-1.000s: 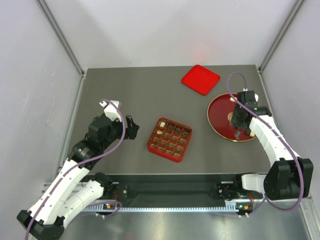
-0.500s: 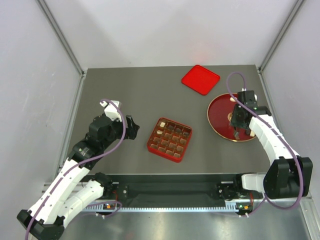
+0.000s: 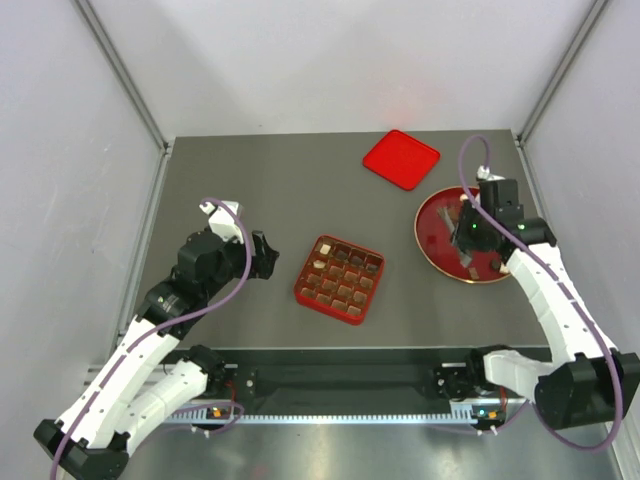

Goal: Pack the chocolate

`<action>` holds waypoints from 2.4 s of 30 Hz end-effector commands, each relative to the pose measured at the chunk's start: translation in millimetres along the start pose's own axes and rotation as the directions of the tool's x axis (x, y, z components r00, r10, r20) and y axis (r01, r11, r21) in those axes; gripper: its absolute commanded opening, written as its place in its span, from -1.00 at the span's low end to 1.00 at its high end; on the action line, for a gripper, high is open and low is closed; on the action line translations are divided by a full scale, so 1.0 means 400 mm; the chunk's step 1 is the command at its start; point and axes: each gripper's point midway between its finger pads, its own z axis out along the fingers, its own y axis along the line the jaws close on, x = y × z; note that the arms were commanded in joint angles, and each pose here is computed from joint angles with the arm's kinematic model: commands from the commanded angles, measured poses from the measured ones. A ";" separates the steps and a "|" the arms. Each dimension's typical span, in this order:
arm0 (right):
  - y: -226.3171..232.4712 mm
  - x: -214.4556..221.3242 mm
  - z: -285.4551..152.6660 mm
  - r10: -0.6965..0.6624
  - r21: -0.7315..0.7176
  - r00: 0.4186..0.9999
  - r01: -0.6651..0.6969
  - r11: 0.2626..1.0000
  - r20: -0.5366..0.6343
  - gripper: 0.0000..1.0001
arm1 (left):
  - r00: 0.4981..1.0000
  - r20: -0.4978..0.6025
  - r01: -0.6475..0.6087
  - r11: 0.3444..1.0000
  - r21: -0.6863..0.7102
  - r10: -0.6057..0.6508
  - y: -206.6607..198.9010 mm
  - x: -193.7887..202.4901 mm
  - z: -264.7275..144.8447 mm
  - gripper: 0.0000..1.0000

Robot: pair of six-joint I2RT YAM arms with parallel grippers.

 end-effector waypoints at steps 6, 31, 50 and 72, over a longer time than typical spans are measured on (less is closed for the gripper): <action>0.293 0.016 -0.145 -0.150 -0.338 0.986 0.168 0.926 0.080 -0.43 | 1.000 0.016 0.000 1.000 0.003 0.000 -0.003 -0.010 0.000 0.66; 0.475 0.254 -0.226 -0.499 -0.547 0.866 0.416 0.726 -0.004 -0.40 | 1.000 0.014 0.005 1.000 0.007 -0.005 -0.005 -0.010 0.002 0.66; 0.470 0.264 -0.185 -0.512 -0.499 0.858 0.428 0.753 -0.036 -0.26 | 1.000 0.018 0.006 1.000 0.009 -0.007 -0.006 -0.012 0.000 0.66; 0.364 0.087 -0.217 -0.347 -0.301 0.936 0.349 0.887 0.062 -0.26 | 1.000 0.023 0.006 1.000 0.015 -0.007 -0.009 -0.013 -0.003 0.66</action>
